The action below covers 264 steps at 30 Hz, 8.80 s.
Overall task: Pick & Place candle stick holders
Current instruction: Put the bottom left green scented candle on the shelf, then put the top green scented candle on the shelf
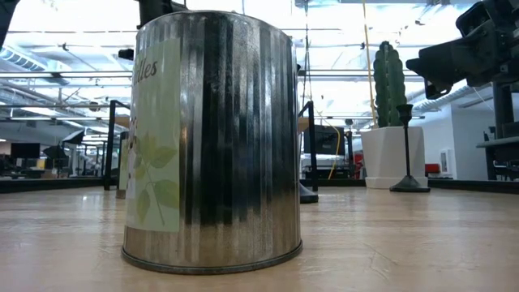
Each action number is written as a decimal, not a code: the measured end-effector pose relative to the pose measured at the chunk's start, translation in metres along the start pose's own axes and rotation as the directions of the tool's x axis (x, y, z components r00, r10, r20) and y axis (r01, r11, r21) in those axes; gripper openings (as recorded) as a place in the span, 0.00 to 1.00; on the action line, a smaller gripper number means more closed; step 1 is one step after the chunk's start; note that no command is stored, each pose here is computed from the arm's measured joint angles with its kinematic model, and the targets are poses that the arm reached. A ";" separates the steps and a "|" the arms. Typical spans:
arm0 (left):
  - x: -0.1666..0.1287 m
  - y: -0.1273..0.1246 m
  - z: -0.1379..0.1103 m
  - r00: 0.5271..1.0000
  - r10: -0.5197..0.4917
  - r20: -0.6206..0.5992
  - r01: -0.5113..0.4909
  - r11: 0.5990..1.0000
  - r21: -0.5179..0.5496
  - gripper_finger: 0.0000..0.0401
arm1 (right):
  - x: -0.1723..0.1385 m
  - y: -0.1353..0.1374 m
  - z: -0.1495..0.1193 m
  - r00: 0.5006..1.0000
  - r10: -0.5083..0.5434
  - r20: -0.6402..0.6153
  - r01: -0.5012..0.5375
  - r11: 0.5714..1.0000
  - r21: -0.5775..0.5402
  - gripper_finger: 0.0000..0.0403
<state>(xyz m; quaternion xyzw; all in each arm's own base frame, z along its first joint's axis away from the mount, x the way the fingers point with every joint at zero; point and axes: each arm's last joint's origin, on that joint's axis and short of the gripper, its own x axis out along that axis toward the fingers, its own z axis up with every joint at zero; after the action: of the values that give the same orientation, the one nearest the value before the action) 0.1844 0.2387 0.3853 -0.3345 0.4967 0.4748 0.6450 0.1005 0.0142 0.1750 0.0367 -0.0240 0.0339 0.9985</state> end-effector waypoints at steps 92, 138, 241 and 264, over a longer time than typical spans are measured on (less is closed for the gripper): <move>0.021 0.016 0.012 0.994 -0.043 -0.100 0.039 0.998 -0.043 0.06 | 0.000 0.000 0.000 1.000 0.000 0.000 0.000 1.000 0.000 0.31; -0.152 -0.009 -0.159 0.694 -0.720 0.000 0.653 0.629 0.421 0.06 | 0.000 0.000 0.000 1.000 0.000 0.000 0.000 1.000 -0.004 0.31; 0.117 -0.149 -0.213 0.955 -0.024 -0.295 0.119 0.944 0.308 0.62 | 0.000 0.000 0.000 1.000 -0.001 0.001 0.001 1.000 -0.001 0.31; 0.127 -0.160 -0.212 0.947 -0.094 -0.308 0.196 0.926 0.321 0.25 | 0.000 0.000 0.000 1.000 -0.001 0.000 0.001 1.000 -0.003 0.31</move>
<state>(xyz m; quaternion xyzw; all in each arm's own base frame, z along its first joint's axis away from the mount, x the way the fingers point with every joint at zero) 0.2744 0.0309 0.1976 -0.3168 0.6347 0.2763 0.6484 0.1005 0.0142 0.1750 0.0352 -0.0242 0.0336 0.9985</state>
